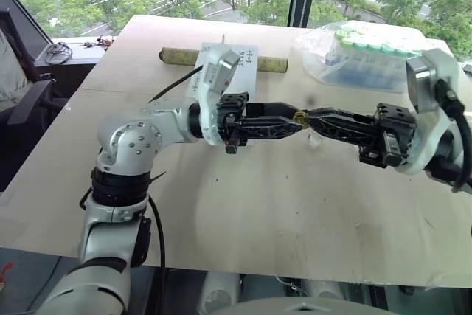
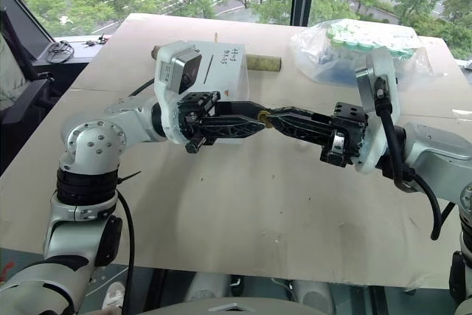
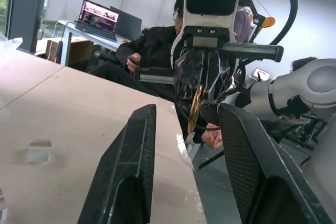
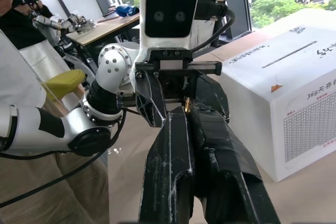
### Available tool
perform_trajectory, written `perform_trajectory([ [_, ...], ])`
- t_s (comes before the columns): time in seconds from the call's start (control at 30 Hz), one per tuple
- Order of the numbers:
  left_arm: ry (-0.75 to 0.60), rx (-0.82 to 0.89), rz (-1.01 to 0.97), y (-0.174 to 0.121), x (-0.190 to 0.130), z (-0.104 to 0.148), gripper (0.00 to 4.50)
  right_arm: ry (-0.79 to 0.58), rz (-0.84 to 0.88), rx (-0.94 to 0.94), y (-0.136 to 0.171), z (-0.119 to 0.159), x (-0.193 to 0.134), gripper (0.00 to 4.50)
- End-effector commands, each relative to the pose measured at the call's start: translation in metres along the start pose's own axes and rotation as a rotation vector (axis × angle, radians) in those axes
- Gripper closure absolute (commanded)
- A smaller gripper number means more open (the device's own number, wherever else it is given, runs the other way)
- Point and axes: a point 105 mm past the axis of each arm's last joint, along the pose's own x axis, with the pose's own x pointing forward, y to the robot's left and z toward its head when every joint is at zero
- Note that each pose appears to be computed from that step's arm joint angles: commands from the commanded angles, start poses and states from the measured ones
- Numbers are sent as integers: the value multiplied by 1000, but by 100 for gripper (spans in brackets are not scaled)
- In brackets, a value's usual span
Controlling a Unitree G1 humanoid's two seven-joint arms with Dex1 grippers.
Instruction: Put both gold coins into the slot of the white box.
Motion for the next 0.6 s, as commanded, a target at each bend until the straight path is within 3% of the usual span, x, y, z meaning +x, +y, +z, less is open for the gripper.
perform_trajectory([
  [0.03,-20,19,-27,-4,3,10,440,-16,34,-22,10,5,0,450],
  [0.6,-41,-29,-48,-5,-3,10,445,-14,73,-2,17,1,-1,450],
])
